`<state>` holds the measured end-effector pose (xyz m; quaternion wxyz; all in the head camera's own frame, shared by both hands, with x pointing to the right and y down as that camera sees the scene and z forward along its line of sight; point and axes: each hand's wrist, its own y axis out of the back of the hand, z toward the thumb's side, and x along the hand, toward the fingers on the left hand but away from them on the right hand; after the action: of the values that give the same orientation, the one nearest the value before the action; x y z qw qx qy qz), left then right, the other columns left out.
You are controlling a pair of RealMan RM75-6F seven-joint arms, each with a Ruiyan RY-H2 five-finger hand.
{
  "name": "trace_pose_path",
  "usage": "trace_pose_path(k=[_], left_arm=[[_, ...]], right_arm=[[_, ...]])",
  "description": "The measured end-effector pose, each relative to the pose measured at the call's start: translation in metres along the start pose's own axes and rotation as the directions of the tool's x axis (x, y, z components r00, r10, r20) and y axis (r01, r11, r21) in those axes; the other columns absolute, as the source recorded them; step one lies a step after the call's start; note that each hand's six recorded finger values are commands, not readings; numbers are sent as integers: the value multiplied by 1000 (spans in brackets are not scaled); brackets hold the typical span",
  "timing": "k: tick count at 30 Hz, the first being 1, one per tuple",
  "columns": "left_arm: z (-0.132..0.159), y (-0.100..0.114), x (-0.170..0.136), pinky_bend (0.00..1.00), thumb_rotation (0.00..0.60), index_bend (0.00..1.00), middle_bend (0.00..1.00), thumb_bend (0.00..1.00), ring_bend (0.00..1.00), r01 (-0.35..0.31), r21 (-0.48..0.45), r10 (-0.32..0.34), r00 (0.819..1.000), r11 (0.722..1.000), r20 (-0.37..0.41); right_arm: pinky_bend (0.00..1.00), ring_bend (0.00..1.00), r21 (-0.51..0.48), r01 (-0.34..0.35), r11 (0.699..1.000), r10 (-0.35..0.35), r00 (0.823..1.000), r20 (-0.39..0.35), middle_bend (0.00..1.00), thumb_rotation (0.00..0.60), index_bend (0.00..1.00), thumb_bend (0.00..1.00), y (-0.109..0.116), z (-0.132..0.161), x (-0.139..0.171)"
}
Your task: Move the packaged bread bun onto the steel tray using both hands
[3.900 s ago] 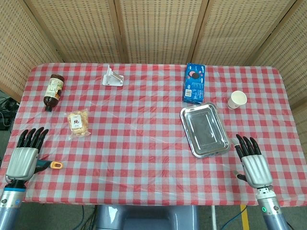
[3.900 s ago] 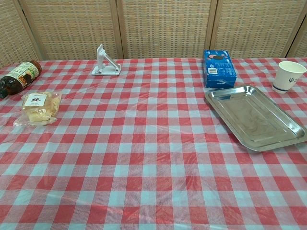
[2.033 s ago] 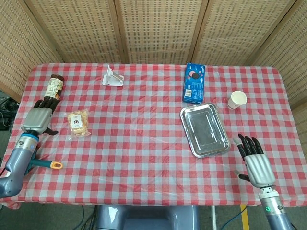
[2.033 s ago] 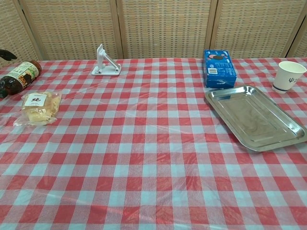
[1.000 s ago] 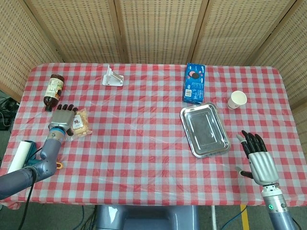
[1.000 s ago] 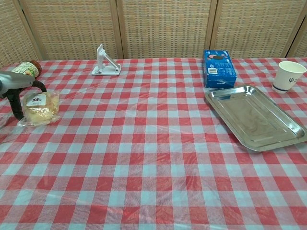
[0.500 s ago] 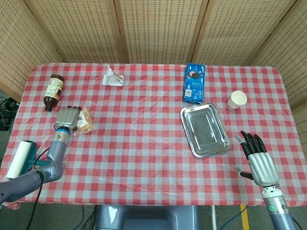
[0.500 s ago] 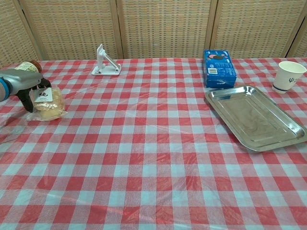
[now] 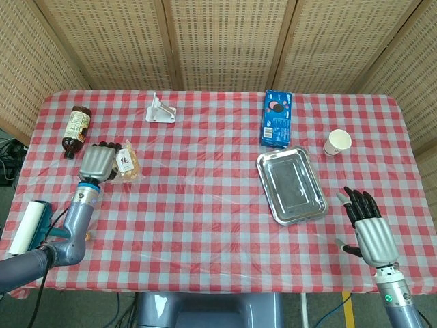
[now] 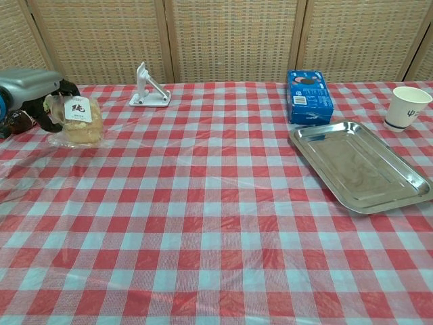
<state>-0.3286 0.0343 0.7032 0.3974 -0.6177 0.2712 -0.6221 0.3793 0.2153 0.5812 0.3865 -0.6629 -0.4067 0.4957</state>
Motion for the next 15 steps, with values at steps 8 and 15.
trace_pose_path(k=[8, 15], left_arm=[[38, 33, -3, 379, 600, 588, 299, 479, 258, -69, -43, 73, 994, 997, 85], [89, 37, 2, 375, 600, 588, 298, 478, 258, -71, -81, 84, 983, 994, 162]], right_arm=[[0, 0, -8, -2, 1000, 2, 1000, 8, 0, 600, 0, 65, 1, -3, -1], [0, 0, -12, -13, 1000, 13, 1000, 28, 0, 600, 0, 65, 0, -10, -3]])
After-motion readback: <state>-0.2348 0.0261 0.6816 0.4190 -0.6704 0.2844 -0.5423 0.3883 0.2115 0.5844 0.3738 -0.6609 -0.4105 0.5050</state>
